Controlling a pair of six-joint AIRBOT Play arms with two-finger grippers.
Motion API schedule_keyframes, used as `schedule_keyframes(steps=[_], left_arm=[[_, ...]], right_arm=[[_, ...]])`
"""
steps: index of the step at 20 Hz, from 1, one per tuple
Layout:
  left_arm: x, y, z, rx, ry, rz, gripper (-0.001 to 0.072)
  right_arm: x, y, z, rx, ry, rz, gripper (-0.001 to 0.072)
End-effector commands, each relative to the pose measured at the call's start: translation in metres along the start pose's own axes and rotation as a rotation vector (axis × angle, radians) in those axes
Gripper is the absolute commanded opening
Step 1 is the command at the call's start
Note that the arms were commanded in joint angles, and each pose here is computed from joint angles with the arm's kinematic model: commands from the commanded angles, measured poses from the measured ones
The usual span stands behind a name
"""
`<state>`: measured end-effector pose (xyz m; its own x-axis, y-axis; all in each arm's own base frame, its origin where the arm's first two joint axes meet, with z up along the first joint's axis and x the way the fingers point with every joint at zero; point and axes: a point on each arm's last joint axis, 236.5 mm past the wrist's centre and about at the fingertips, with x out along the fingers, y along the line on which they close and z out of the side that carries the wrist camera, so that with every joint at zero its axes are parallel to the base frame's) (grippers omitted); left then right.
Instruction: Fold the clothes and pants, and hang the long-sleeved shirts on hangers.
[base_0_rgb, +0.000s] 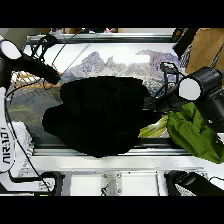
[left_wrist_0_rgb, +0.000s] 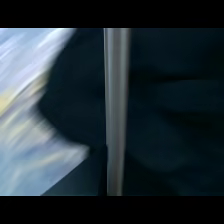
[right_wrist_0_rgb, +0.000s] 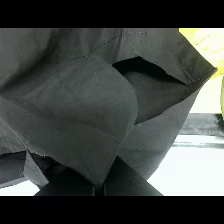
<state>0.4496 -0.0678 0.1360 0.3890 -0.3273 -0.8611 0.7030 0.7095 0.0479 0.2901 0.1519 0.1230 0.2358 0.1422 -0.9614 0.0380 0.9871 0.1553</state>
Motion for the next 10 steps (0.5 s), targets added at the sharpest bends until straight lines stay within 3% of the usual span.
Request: schedule_keyframes(steps=[1, 5, 10], left_arm=[[-0.036, -0.051, 0.029, 0.172, -0.147, -0.137, 0.0011], [-0.042, -0.059, 0.031, 0.201, -0.153, -0.138, 0.0012], [-0.049, -0.092, -0.019, 0.526, -0.035, -0.343, 0.0010]], right_arm=[[0.000, 0.000, 0.000, 0.000, 0.001, 0.000, 0.0015], [0.000, 0.000, 0.000, 0.000, 0.001, 0.000, 0.0015], [0.000, 0.000, 0.000, 0.000, 0.001, 0.000, 0.0015]])
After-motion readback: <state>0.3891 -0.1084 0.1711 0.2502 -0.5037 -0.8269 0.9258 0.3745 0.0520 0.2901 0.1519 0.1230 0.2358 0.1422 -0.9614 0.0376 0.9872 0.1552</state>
